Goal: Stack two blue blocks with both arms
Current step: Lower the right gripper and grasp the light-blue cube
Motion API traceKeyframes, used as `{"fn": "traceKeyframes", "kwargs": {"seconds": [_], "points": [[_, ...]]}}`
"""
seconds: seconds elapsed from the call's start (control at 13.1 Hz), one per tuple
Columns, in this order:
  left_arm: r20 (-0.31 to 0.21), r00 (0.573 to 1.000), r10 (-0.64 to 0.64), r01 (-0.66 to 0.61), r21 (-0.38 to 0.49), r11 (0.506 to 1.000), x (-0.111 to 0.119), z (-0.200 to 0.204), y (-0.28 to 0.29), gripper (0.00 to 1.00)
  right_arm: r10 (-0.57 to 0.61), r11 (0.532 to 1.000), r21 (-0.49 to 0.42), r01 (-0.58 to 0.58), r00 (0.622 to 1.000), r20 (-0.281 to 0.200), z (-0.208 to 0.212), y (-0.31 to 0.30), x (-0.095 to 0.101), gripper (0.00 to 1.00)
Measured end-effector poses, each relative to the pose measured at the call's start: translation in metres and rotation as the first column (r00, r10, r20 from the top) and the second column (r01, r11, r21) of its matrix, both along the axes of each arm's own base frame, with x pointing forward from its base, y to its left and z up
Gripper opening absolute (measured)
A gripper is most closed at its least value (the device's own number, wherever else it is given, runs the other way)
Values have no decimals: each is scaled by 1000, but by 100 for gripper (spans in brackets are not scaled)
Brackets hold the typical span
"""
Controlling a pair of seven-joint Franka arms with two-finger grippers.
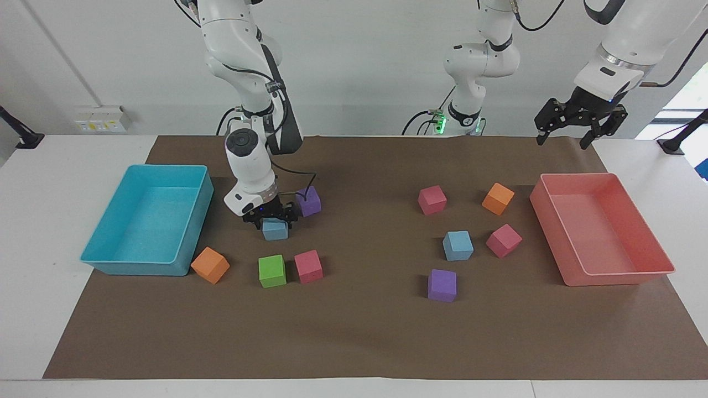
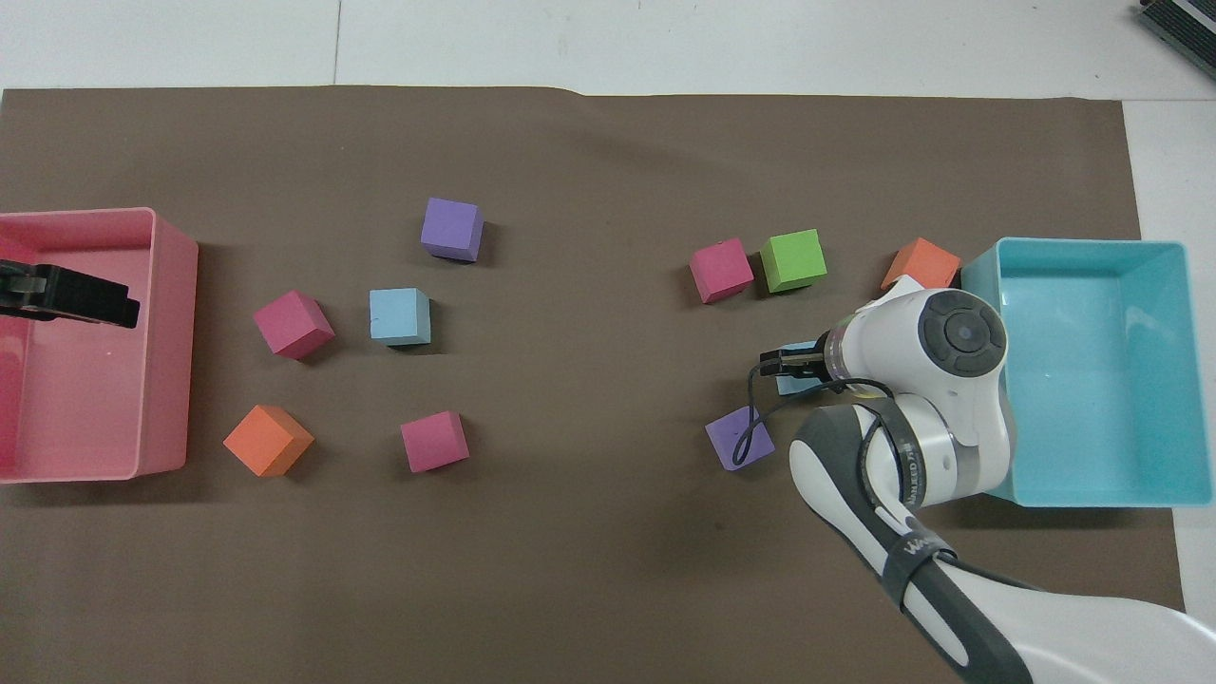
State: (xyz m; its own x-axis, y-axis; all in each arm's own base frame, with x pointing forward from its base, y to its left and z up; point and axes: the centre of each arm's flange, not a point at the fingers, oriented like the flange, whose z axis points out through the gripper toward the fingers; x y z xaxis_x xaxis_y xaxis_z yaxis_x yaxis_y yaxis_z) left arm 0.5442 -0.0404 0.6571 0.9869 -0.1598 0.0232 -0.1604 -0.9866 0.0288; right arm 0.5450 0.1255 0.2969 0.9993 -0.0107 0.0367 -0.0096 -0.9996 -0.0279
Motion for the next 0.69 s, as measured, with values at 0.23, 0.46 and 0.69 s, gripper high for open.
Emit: {"fn": "traceKeyframes", "kwargs": {"seconds": [0.23, 0.46, 0.69], "points": [[0, 1000, 0, 0, 0, 1000, 0, 0, 0, 100, 0, 1000, -2, 0, 1000, -8, -3, -1, -2, 100], [0, 1000, 0, 0, 0, 1000, 0, 0, 0, 100, 0, 1000, -2, 0, 1000, -6, -4, -1, -3, 97], [0, 1000, 0, 0, 0, 1000, 0, 0, 0, 100, -3, 1000, 0, 3, 1000, -5, -4, -1, -2, 68]]}}
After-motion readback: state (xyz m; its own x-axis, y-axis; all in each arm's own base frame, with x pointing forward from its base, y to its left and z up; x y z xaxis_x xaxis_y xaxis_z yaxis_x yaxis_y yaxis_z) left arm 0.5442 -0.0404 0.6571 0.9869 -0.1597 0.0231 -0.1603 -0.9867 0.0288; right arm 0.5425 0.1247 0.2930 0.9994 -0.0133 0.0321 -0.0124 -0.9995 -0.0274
